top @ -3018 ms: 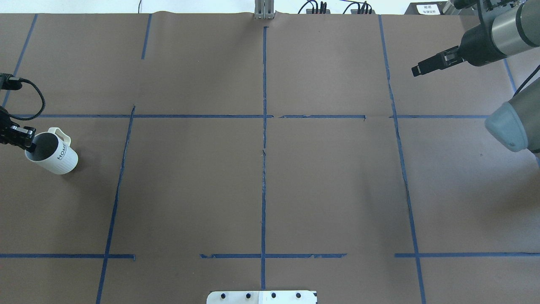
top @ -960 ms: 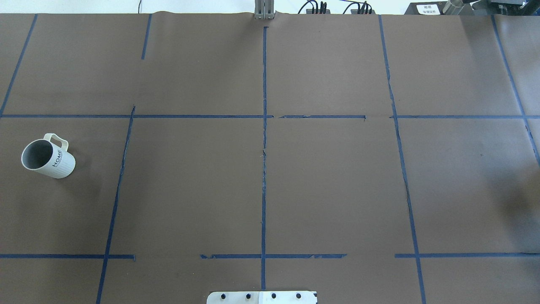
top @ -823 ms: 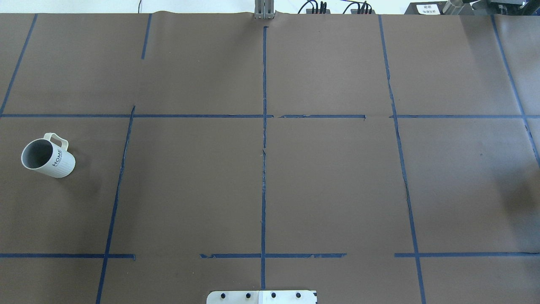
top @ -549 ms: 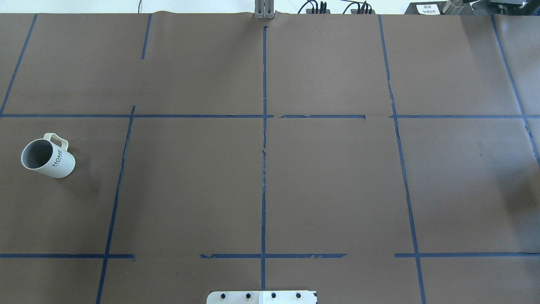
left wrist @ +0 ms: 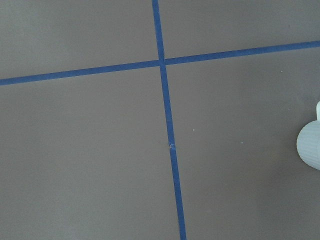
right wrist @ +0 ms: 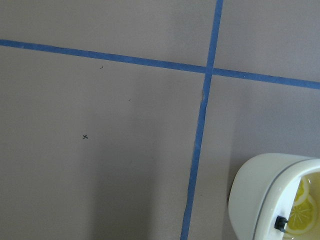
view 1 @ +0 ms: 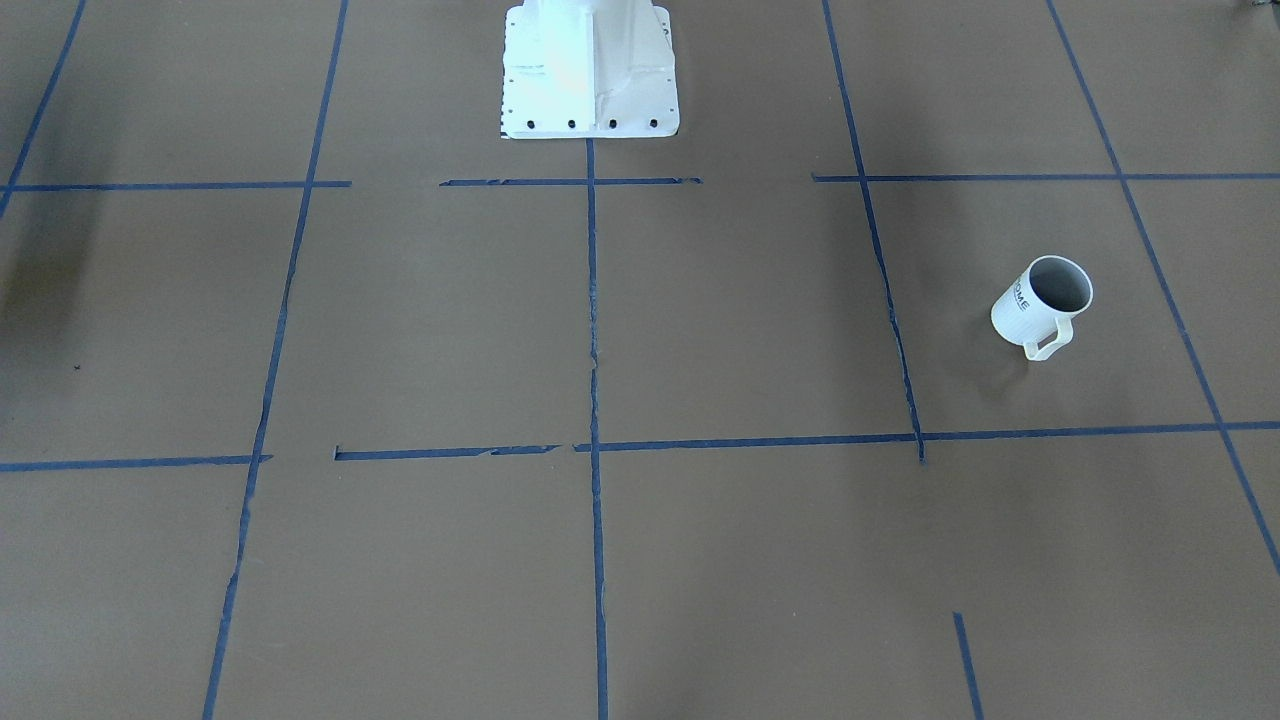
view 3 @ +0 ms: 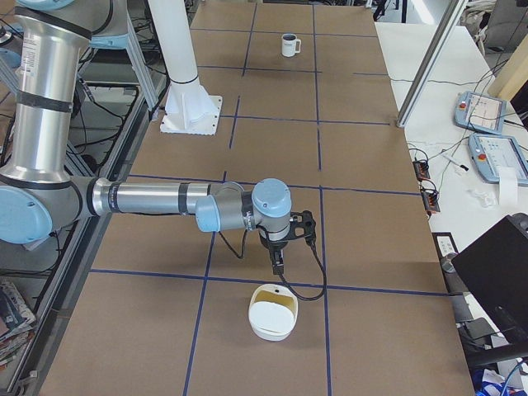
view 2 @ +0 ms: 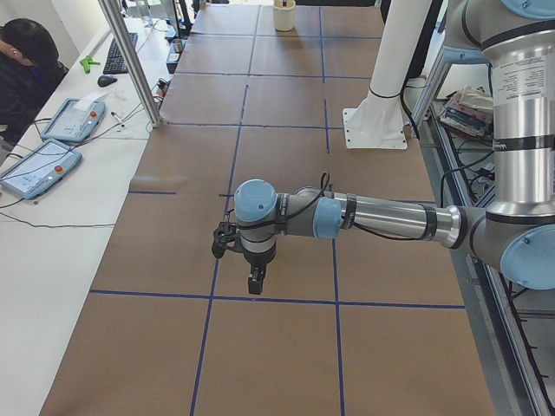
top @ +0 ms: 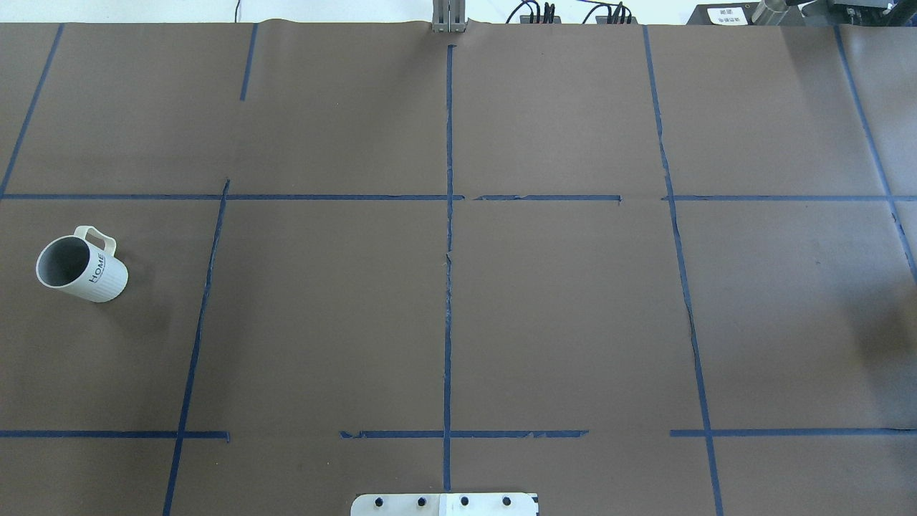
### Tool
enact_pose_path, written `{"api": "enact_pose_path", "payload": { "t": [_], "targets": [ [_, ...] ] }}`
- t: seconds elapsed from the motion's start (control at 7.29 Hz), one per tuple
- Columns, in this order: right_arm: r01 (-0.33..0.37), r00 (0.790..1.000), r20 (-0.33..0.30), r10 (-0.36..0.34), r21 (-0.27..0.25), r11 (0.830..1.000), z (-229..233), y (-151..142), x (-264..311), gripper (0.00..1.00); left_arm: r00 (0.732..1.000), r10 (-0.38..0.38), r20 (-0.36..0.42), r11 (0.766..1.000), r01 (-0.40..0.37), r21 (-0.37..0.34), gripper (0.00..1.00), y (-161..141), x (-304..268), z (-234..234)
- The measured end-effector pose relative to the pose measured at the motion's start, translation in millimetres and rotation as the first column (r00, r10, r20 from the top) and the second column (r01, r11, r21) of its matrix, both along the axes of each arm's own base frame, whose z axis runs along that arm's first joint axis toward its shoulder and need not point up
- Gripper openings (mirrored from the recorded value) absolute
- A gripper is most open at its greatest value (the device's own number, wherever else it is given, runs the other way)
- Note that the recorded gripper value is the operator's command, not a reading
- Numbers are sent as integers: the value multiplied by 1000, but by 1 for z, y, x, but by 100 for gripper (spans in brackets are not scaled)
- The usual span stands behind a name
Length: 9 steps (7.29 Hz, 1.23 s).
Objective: Left arm hands cup to right arm to dump lemon
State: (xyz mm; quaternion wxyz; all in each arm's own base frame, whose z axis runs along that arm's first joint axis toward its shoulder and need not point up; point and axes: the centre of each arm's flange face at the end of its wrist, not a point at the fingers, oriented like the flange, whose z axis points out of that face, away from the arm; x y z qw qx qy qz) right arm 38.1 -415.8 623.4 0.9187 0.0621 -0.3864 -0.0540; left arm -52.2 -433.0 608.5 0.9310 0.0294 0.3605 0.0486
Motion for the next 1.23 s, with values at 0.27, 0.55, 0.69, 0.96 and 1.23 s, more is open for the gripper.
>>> {"api": "enact_pose_path", "payload": {
  "t": [0.27,0.55,0.69,0.96,1.23],
  "targets": [
    [-2,1000,1,2,5,1000,-2,-1,1,100,1000,-3,2,1000,3,-17,100,1,0,7],
    [-3,1000,-1,3,10,1000,-4,-3,1,100,1000,-5,-6,1000,5,-11,100,4,-1,4],
    [-3,1000,-2,3,10,1000,-4,-3,1,100,1000,-6,-6,1000,6,-24,100,10,-1,9],
    [-4,1000,-3,4,9,1000,-4,-4,1,100,1000,-7,0,999,7,-36,100,16,-2,13],
    [-4,1000,-2,4,6,1000,-3,-4,1,100,1000,-4,1,999,4,-42,100,17,-1,17]
  ]
}}
